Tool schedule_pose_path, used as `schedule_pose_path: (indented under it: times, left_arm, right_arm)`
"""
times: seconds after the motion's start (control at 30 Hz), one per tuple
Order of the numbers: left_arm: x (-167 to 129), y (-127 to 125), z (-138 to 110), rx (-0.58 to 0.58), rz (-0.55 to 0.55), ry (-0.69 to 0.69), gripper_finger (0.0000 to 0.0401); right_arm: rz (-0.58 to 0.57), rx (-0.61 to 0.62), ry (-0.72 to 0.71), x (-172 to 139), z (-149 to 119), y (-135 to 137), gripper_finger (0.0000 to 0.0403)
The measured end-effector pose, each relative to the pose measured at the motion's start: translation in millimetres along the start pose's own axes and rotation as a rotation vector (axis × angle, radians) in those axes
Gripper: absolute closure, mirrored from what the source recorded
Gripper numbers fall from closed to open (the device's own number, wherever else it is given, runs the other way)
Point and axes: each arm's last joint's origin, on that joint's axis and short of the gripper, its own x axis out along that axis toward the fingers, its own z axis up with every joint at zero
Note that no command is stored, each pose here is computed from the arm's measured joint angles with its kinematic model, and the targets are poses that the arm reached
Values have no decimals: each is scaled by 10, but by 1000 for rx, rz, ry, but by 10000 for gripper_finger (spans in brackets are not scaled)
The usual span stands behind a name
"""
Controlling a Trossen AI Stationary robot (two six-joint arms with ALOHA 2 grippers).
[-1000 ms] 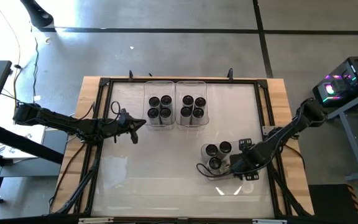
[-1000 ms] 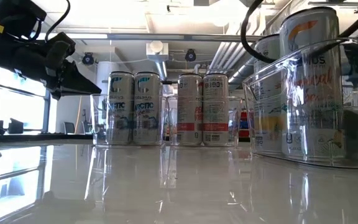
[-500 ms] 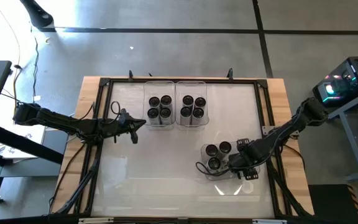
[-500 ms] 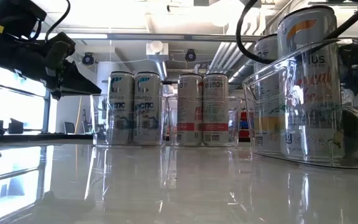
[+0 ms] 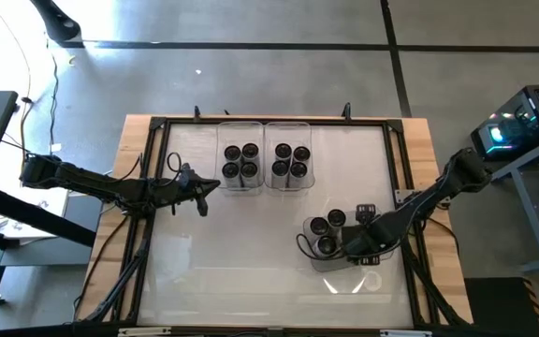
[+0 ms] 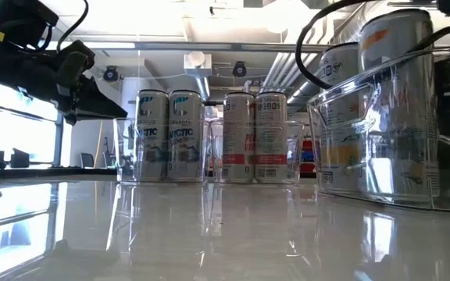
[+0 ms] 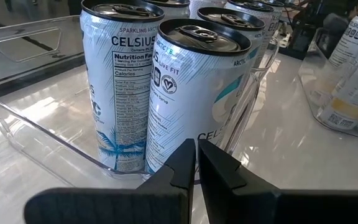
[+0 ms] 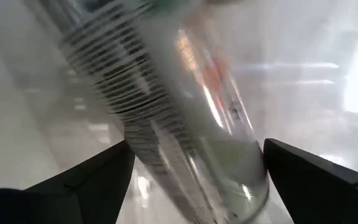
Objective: Sort soda cans
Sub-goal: Adjust the soda can in the bottom right transparent bin
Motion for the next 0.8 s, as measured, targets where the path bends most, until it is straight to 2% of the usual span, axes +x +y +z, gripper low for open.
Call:
schedule_pose_path:
  times: [0.17,0.4,0.53,0.8]
  left_arm:
    - [0,0,0,0,0,0,387]
    - [0,0,0,0,0,0,387]
    - [0,0,1,0,-1,-1,387]
    - [0,-3,8,-5,-4,-9,387]
  right_arm:
    - [112,30,4,150,-9,14,64]
    - [160,108,75,148,-33,13,146]
    - [174,141,130,-39,9,35,148]
    - [236,208,278,-680,55,-6,148]
